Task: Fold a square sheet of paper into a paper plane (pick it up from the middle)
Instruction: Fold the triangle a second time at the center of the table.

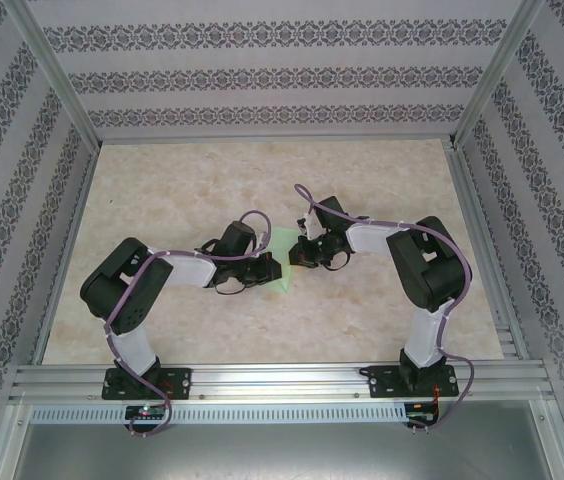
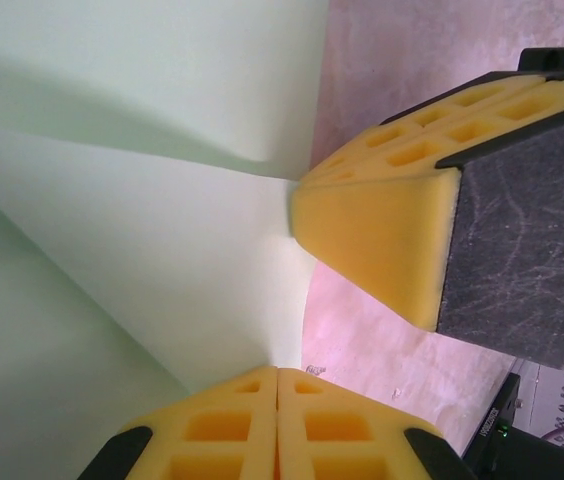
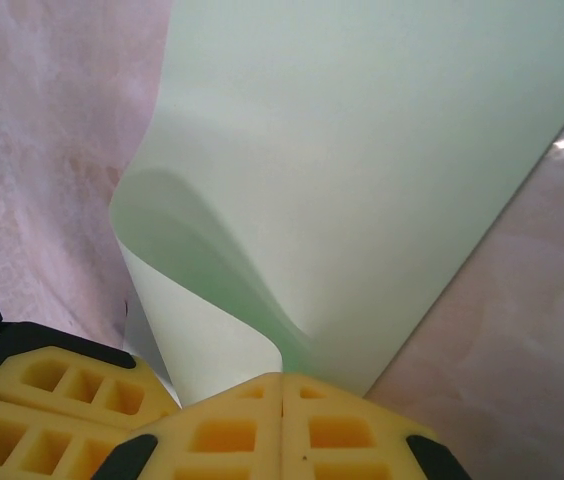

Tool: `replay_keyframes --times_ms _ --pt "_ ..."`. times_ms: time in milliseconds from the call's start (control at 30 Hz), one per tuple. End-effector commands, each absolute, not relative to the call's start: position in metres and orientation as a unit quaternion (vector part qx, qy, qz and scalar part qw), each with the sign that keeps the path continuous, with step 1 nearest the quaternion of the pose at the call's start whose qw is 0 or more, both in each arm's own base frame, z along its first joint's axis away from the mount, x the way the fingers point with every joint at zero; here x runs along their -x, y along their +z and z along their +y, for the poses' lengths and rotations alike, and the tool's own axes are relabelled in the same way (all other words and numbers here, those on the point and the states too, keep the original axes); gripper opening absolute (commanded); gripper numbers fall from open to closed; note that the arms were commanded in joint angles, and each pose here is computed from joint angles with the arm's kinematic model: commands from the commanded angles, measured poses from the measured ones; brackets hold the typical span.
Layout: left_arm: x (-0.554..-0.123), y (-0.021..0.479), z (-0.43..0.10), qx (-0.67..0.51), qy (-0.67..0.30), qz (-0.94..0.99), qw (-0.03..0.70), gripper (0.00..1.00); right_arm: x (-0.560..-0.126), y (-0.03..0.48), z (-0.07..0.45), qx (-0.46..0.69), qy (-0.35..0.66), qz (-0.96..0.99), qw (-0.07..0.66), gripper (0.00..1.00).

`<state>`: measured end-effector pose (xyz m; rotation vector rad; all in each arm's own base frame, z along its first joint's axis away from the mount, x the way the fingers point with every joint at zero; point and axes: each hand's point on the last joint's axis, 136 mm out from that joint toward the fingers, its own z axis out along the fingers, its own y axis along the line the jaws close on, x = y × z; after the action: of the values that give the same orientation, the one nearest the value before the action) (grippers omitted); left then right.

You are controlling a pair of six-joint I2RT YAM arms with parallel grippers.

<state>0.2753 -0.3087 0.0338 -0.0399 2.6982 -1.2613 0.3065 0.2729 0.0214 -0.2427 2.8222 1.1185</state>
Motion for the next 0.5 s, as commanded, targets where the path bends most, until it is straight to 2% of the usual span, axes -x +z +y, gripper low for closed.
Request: replay_keyframes --times_ms 0,467 --pt "-0.2807 0.0468 -0.3212 -0.004 -0.442 0.892 0.094 0.08 -0.3140 0.0243 0.2666 0.073 0.361 0.928 0.064 0.06" --pt "-0.2814 0.0424 -0.3215 -0.003 -0.437 0.895 0.090 0.08 -0.3145 0.0219 0.2647 0.071 0.355 0.930 0.063 0.06"
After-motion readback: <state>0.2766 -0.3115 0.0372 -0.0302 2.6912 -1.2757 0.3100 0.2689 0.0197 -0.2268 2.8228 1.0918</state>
